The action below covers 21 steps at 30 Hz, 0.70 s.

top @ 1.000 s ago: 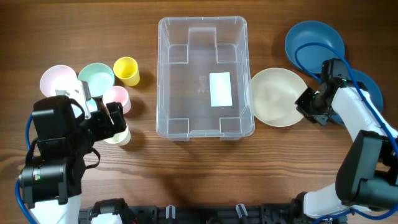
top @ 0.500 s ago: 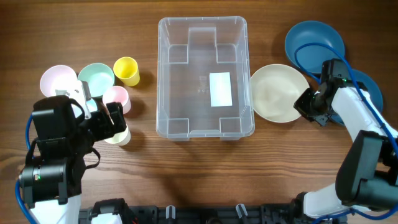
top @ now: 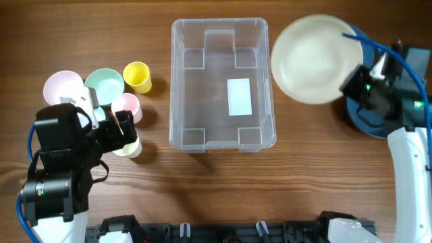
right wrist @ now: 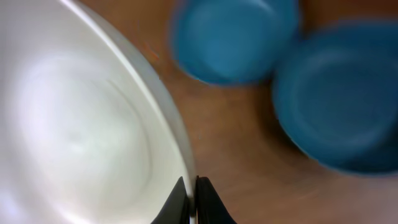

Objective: Pack container
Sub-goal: 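Carry the cream plate into the container and release it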

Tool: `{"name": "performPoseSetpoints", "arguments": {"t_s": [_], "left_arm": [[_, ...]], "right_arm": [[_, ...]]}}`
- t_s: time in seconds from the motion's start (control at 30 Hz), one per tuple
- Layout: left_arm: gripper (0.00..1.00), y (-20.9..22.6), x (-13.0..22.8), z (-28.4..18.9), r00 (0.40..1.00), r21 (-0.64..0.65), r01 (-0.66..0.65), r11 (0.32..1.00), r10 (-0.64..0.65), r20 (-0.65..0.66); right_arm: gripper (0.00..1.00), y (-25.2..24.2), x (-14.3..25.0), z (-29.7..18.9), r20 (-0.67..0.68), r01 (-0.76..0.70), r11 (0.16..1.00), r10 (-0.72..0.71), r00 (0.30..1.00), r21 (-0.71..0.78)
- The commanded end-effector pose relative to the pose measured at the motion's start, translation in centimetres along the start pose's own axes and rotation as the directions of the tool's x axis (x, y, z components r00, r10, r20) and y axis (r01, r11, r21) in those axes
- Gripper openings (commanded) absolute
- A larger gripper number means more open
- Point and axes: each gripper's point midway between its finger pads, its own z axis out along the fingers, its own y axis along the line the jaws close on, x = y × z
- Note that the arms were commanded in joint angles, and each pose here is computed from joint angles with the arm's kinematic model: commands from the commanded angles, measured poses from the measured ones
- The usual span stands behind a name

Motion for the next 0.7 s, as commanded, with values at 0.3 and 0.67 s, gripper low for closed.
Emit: {"name": "performPoseSetpoints", "arguments": {"t_s": [0.3, 0.67], "left_arm": [[1.0, -0.3, -0.6, -0.4, 1.0, 0.017, 0.004, 1.0, -0.004, 0.018], [1.0, -0.3, -0.6, -0.4, 1.0, 0.017, 0.004, 1.0, -0.004, 0.018]], "right_arm": [[0.04, 19.6, 5.6, 6.4, -0.16, 0.462, 0.846, -0.511, 0.844, -0.266], [0.16, 20.3, 8.5, 17.6, -0.244, 0.406, 0.882, -0.459, 0.854, -0.239]]}}
